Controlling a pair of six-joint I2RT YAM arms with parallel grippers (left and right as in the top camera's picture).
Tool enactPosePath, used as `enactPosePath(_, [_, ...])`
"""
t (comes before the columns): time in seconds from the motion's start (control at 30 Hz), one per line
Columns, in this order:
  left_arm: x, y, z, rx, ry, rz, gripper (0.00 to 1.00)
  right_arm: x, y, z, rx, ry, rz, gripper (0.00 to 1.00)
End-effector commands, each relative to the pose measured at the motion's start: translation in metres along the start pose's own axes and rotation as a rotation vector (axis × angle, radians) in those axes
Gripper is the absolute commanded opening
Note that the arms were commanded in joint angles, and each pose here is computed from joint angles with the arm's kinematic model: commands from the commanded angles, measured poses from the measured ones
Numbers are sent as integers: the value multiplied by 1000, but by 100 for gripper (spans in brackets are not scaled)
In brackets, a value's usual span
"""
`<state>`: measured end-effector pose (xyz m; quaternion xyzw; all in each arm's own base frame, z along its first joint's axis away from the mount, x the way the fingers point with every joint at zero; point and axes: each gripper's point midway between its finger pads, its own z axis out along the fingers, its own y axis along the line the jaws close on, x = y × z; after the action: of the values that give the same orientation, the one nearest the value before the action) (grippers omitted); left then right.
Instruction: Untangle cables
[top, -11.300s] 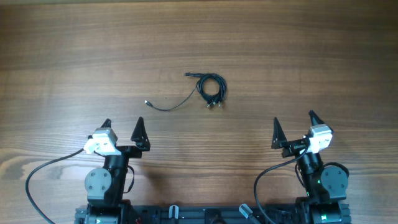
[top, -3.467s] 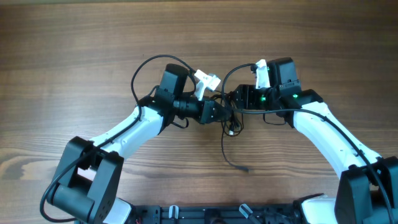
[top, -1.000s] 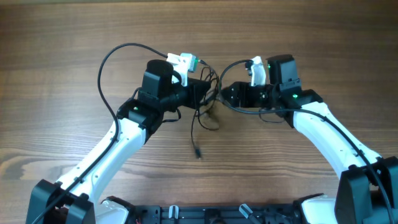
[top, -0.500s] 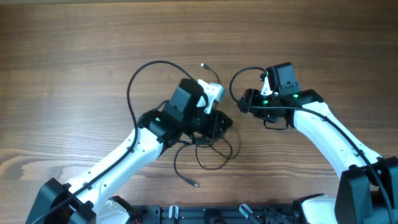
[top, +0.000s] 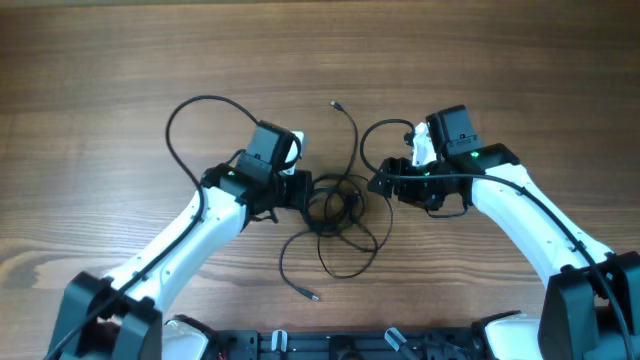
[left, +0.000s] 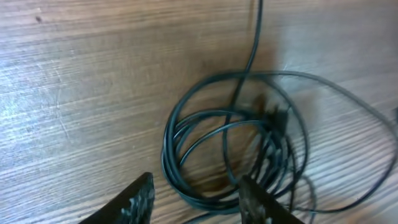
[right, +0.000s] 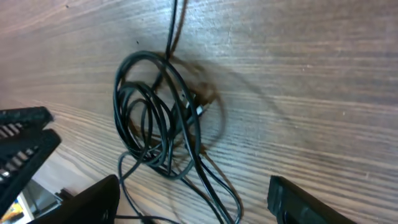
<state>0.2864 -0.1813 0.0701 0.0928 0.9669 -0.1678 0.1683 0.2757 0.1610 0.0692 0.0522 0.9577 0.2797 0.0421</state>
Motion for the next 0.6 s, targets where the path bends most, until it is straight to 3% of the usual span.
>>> enactPosePath(0.0, [17,-3,14,28,79,202,54,2,3,-4,-6,0,5,78])
enactPosePath(0.2, [53,-41,35,88,173,579,62,5,6,-4,-23,17,55,77])
enactPosePath(0.4, [81,-38,64,22,277,646,57,8,8,-4,-37,30,58,77])
enactPosePath(0.47, [82,-33,69,-6,284,647,44,8,8,-4,-37,30,58,77])
enactPosePath(0.5, [81,-34,69,-5,280,648,28,8,8,-4,-37,30,58,77])
enactPosePath(0.53, [77,-35,69,-9,265,651,4,7,8,-4,-37,29,58,77])
enactPosePath(0.57, [62,-39,66,-26,213,635,4,7,8,-4,-38,26,55,77])
